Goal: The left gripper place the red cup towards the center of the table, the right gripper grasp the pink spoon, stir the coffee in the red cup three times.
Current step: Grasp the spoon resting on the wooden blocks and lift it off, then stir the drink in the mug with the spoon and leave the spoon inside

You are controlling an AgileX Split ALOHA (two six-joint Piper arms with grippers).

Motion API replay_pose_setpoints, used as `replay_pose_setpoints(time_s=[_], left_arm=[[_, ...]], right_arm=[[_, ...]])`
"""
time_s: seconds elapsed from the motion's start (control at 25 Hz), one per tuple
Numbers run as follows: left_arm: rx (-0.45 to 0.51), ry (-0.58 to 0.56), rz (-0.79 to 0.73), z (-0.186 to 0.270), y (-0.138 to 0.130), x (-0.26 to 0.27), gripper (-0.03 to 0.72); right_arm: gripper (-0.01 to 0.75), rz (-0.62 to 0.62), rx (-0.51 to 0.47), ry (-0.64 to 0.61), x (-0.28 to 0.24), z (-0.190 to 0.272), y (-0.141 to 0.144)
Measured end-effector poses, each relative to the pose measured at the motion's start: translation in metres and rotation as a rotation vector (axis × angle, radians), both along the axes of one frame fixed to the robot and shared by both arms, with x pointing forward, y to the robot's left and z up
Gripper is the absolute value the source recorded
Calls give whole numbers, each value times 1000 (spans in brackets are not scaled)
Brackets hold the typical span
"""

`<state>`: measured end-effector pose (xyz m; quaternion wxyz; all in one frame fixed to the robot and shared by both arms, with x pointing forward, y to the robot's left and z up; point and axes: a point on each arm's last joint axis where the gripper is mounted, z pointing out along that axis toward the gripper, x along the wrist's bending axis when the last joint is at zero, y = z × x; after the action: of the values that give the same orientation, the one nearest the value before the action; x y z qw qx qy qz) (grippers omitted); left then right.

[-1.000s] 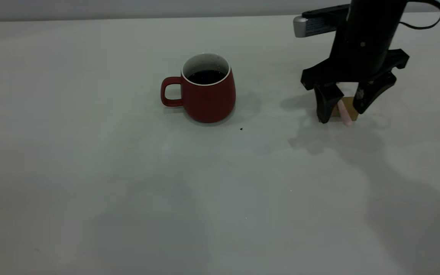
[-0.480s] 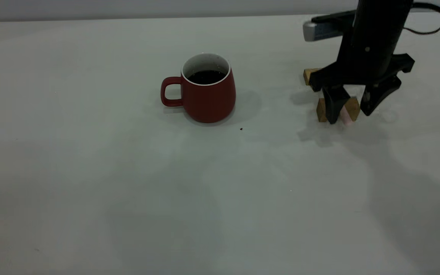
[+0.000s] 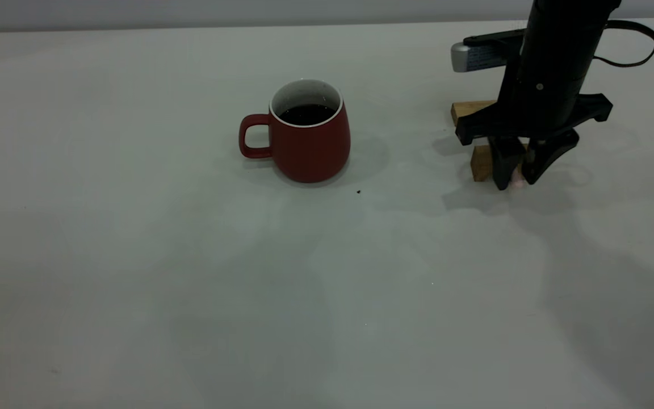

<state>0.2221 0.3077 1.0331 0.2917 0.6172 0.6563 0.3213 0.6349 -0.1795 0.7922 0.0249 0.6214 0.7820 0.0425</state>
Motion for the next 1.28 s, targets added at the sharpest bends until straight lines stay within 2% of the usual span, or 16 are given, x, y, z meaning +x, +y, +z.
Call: replay_pose_setpoints(time_s=[0.08,0.24,0.36,0.44,0.52,0.6,0.76,0.88,0.96,1.08,1.16,1.28], left_arm=[[0,0,0,0,0,0,587],[0,0,0,0,0,0,587],[0,0,0,0,0,0,587],[0,0,0,0,0,0,587],[0,0,0,0,0,0,587],[0,0,0,0,0,0,587],[0,0,0,0,0,0,587],[0,0,0,0,0,0,587],[0,0,0,0,0,0,587],[0,0,0,0,0,0,587],[0,0,0,0,0,0,587],[0,0,0,0,0,0,587]], right_arm=[[136,-5,-7,-3,0,0,-1],[136,-3,-15,-27,3,15,-1],[136,-12,4,-70,10,58,1],[136,-52,60,-91,16,97,7],[136,-107,146,-57,15,128,15],[136,-168,275,9,14,150,27],[136,-307,583,198,6,167,53],[136,-409,800,273,8,180,68],[136,-493,897,319,10,187,74],[136,-720,989,439,13,193,80],[136,-913,1012,566,13,193,86],[136,-1199,986,758,13,185,98]])
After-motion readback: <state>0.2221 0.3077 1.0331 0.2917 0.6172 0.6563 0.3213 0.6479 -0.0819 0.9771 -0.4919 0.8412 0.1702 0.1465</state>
